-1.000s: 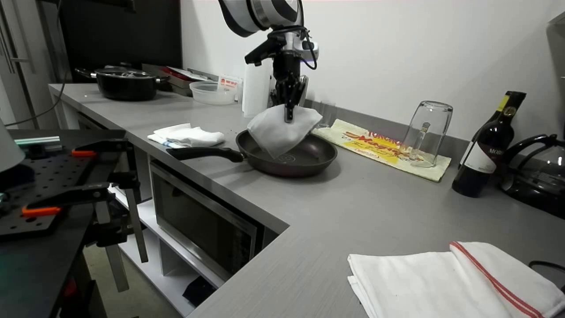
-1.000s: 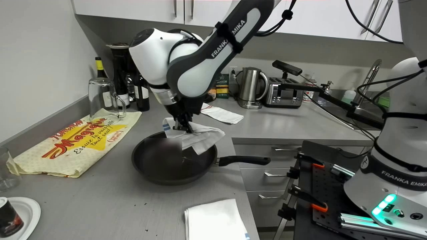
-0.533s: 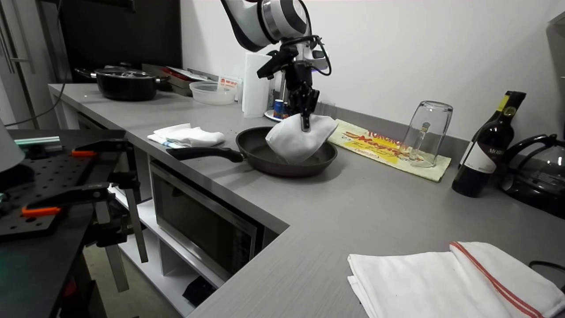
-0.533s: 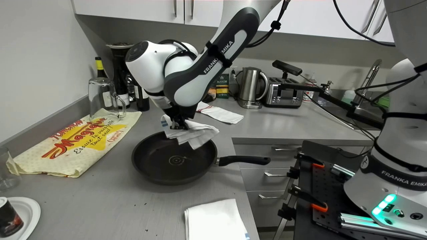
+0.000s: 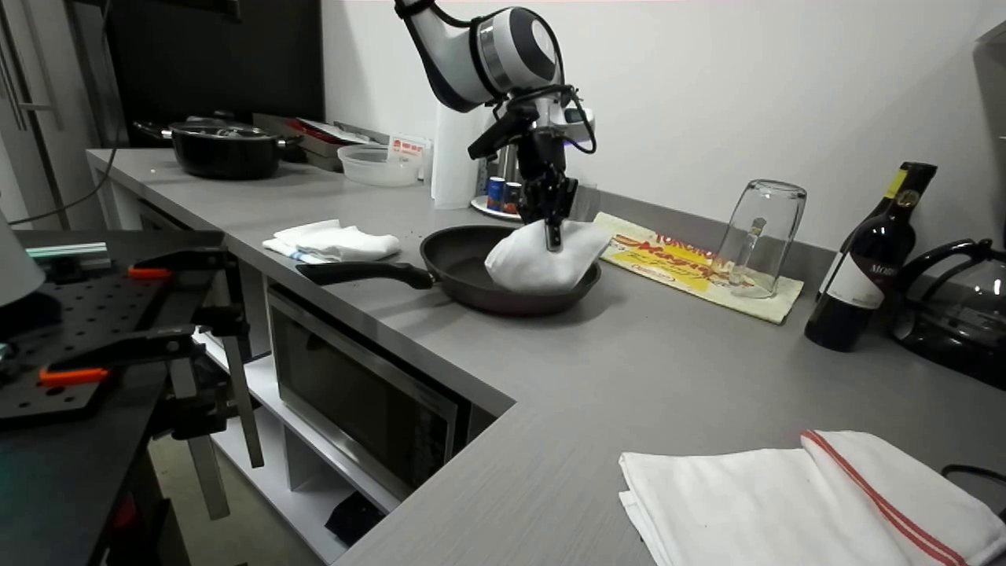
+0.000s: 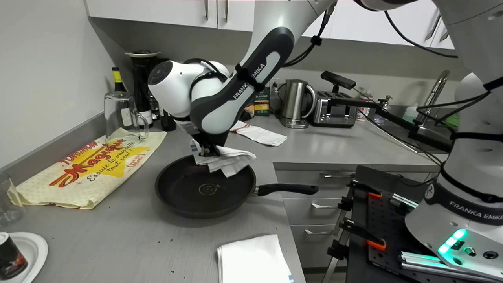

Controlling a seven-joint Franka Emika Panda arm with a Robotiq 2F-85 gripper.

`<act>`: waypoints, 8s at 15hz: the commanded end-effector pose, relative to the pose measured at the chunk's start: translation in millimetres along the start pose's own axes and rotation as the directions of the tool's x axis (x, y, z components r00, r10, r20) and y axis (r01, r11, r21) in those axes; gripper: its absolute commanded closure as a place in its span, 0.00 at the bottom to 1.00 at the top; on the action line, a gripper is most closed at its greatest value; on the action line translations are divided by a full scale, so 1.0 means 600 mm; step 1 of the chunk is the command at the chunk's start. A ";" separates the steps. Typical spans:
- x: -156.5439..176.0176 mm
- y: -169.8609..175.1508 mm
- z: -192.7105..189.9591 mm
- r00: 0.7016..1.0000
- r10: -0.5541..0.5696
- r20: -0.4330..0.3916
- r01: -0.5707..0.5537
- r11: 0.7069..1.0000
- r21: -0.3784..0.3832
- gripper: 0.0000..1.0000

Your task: Pick the cloth and wipe the pan

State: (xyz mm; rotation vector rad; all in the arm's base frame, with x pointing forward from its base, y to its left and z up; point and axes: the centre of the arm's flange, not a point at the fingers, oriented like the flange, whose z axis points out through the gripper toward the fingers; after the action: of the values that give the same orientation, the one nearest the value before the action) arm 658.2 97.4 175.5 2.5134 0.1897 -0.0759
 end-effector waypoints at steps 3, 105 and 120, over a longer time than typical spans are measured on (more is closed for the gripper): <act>0.029 -0.002 0.059 0.999 0.034 0.000 -0.034 0.999 -0.008 0.95; -0.477 0.076 -0.528 0.990 0.015 -0.143 0.065 0.839 0.540 0.00; -0.594 0.097 -0.469 0.990 0.133 -0.038 -0.089 0.821 0.563 0.00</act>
State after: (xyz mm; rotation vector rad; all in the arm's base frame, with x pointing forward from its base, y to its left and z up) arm 333.8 175.8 471.4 3.0996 0.0935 0.0067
